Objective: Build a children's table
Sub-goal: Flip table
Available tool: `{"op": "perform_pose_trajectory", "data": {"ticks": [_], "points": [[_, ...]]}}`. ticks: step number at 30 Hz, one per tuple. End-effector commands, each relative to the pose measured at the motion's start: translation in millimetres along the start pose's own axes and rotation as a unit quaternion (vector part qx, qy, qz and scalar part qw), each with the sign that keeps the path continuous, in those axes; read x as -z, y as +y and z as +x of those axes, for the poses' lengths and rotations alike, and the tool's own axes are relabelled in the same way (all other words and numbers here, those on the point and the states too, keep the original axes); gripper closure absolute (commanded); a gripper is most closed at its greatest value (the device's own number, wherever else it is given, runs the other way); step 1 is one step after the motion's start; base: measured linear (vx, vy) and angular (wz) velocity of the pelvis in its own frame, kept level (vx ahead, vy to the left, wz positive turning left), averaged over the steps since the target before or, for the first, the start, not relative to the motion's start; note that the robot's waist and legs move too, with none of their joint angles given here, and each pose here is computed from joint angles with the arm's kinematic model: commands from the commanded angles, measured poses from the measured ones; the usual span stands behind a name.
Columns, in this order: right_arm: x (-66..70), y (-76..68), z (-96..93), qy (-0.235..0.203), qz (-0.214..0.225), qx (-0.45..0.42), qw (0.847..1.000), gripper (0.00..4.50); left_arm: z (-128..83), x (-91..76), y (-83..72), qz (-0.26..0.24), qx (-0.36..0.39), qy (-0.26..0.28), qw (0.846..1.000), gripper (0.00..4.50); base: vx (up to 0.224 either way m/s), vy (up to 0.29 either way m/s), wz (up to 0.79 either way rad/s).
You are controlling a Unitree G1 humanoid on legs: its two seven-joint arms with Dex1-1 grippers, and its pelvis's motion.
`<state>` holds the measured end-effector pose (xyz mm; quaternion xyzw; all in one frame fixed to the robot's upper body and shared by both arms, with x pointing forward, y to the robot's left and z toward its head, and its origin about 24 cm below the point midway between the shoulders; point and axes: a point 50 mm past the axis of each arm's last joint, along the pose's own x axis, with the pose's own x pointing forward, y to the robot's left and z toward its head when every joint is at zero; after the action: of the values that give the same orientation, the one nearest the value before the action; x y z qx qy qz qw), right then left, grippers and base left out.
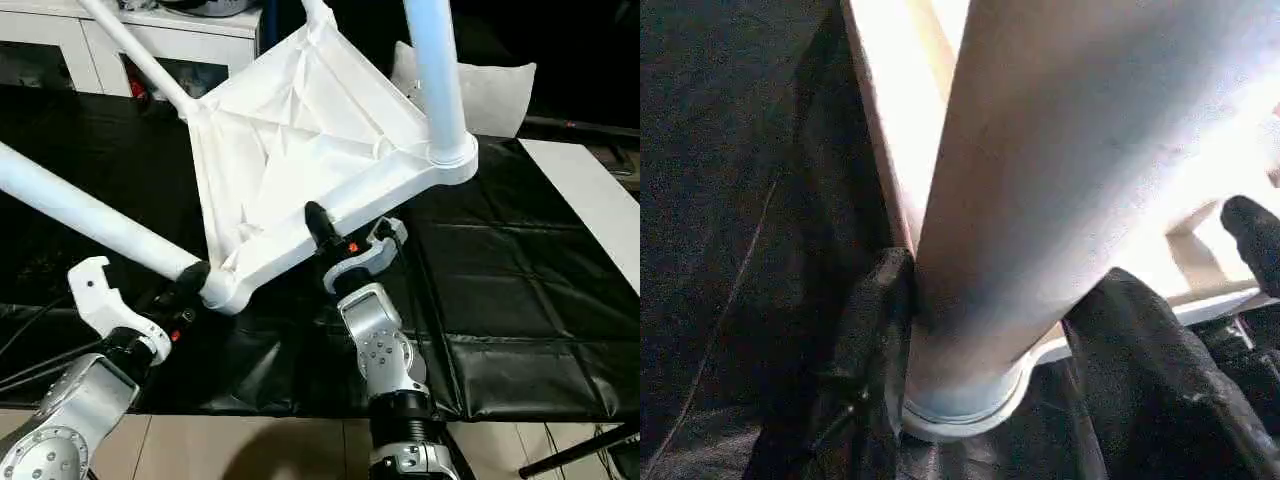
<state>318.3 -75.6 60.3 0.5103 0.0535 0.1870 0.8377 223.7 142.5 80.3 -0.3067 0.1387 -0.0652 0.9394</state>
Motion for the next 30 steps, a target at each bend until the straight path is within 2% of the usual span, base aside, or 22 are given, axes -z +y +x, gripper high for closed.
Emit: {"op": "perform_pose_trajectory", "data": {"ticks": [1, 5, 6, 7, 8, 13, 18, 22, 30], "points": [[34.9, 68.7, 28.5, 0.012, 0.077, -0.113, 0.991, 2.32, 5, 34.4, -15.8, -0.026, 0.043, 0.084, 0.995, 2.49, 0.0, 0.0, 0.0], [30.4, 65.7, 28.8, 0.003, 0.059, -0.103, 0.993, 2.35, 3, 32.9, -12.4, 0.001, 0.039, 0.082, 0.996, 2.49, 0.0, 0.0, 0.0], [28.8, 64.7, 28.8, 0.0, 0.058, -0.1, 0.993, 2.37, 2, 32.6, -12.2, 0.007, 0.043, 0.084, 0.996, 2.14, 0.0, 0.0, 0.0], [24.1, 62.4, 28.8, -0.009, 0.056, -0.094, 0.994, 2.37, -1, 31.1, -11.4, 0.025, 0.05, 0.083, 0.995, 2.14, 0.0, 0.0, 0.0], [24.1, 62.4, 28.8, -0.009, 0.056, -0.094, 0.994, 2.38, -1, 31.1, -11.4, 0.025, 0.05, 0.083, 0.995, 1.79, 0.0, 0.0, 0.0], [-1.5, 52.1, 27.1, -0.048, 0.019, -0.071, 0.996, 2.43, -18, 29.3, -6.7, 0.071, 0.089, 0.097, 0.989, 1.79, 0.0, 0.0, 0.0], [-23.8, 45.3, 23.2, -0.079, -0.006, -0.057, 0.995, 2.5, -30, 25.0, 2.2, 0.08, 0.09, 0.087, 0.989, 1.79, 0.0, 0.0, 0.0], [-43.4, 39.0, 12.9, -0.101, -0.021, -0.047, 0.994, 2.52, -35, 21.8, 7.3, 0.094, 0.097, 0.078, 0.988, 1.79, 0.0, 0.0, 0.0], [-44.4, 31.7, -3.1, -0.114, -0.025, -0.028, 0.993, 2.53, -20, 14.2, 4.3, 0.093, 0.112, 0.035, 0.989, 1.79, 0.0, 0.0, 0.0]]}}
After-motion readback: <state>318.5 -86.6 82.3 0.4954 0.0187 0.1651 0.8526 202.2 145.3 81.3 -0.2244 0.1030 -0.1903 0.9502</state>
